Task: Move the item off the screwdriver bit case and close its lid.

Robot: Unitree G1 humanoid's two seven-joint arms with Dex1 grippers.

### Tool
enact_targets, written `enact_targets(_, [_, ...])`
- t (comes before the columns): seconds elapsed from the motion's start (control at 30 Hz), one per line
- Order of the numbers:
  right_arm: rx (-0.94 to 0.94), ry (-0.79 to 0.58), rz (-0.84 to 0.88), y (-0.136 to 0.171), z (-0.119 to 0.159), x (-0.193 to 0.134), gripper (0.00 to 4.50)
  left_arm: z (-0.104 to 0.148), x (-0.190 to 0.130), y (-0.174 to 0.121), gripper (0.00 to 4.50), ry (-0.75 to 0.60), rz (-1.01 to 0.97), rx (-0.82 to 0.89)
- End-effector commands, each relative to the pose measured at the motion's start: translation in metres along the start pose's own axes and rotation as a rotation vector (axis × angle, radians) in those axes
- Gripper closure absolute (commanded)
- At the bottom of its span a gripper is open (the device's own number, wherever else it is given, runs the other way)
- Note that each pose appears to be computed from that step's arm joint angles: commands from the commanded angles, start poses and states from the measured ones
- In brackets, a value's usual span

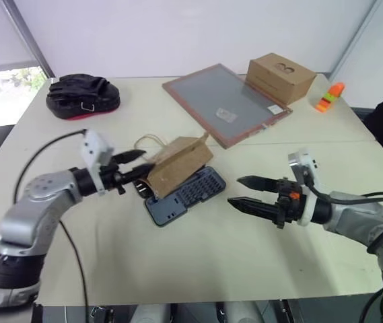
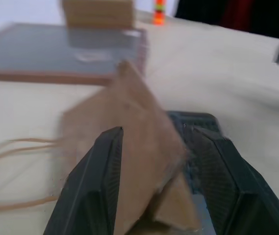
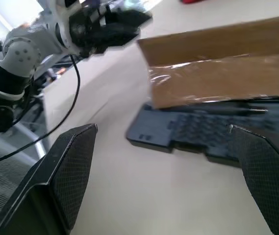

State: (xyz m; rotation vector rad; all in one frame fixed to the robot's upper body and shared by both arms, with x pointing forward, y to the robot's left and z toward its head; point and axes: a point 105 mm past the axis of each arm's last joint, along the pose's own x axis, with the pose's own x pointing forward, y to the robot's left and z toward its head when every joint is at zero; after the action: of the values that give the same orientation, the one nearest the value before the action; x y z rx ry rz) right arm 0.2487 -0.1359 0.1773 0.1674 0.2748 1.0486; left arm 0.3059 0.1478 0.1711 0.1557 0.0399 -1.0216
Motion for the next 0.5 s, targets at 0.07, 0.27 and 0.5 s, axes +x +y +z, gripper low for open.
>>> enact_targets(0.07, [-0.037, -0.044, -0.032, 0.004, 0.005, -0.006, 0.00, 0.010, -0.003, 0.002, 2.22, -0.003, -0.046, 0.068])
enact_targets(0.27, [-0.029, -0.069, -0.056, 0.004, 0.002, -0.002, 0.00, -0.005, 0.020, 0.008, 2.22, 0.025, -0.048, 0.120])
enact_targets(0.5, [-0.039, -0.079, -0.092, -0.002, 0.002, -0.004, 0.00, -0.017, 0.034, 0.010, 4.46, 0.048, -0.078, 0.150])
